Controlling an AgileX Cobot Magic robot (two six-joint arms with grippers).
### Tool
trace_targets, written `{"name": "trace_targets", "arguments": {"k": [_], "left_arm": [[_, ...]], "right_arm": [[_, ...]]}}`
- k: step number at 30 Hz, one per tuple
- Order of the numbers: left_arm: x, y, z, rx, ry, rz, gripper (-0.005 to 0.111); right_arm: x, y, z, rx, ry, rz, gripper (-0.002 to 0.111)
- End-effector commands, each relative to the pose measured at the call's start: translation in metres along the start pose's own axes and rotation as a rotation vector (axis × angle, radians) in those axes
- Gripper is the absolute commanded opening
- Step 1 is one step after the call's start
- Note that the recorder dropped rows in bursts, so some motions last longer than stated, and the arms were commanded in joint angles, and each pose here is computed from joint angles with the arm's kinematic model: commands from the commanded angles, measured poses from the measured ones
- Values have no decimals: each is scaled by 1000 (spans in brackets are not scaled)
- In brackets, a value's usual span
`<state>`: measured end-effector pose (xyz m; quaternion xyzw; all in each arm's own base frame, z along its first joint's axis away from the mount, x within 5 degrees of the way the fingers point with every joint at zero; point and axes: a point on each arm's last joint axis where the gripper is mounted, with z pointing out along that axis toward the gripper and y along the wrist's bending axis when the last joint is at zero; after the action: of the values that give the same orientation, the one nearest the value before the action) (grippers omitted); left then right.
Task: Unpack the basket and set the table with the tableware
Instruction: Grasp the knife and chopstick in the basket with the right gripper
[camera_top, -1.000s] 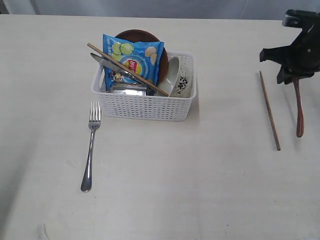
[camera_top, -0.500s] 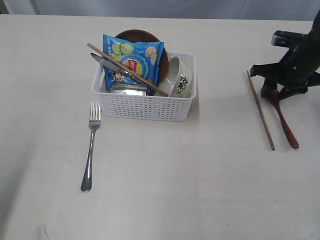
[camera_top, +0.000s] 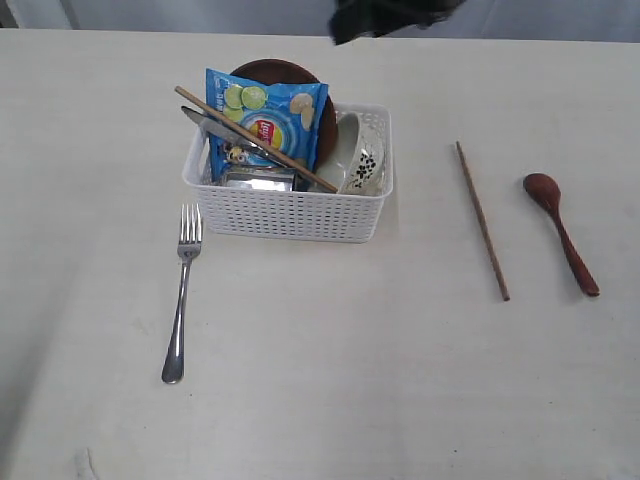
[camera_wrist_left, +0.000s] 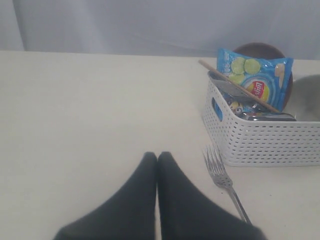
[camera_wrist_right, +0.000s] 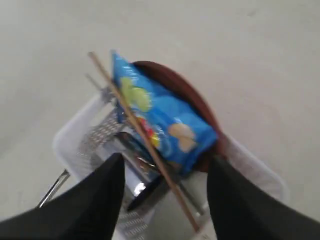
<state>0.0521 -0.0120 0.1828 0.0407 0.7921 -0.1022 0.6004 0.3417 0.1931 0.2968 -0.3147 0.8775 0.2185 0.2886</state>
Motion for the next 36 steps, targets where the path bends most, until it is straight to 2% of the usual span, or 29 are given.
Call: {"name": "trace_targets", "arguments": {"k": [1, 4, 7, 16, 30, 32, 36], "left_arm": [[1, 0, 0, 4, -2, 5, 0], [1, 0, 0, 4, -2, 5, 0], [1, 0, 0, 4, -2, 5, 0], [1, 0, 0, 4, -2, 5, 0], [1, 0, 0, 4, -2, 5, 0], [1, 0, 0, 4, -2, 5, 0], [1, 0, 0, 4, -2, 5, 0]], "right_arm": [[-7, 57, 42, 33, 38, -318, 49], [-8, 80, 68, 61, 82, -457, 49], [-8, 89, 92, 95, 106, -539, 49], [-4, 83, 146, 98, 159, -559, 49], [-4, 78, 176, 104, 136, -559, 48], [-3, 78, 177, 104, 138, -559, 39], [-4, 77, 177, 112, 139, -571, 2]]}}
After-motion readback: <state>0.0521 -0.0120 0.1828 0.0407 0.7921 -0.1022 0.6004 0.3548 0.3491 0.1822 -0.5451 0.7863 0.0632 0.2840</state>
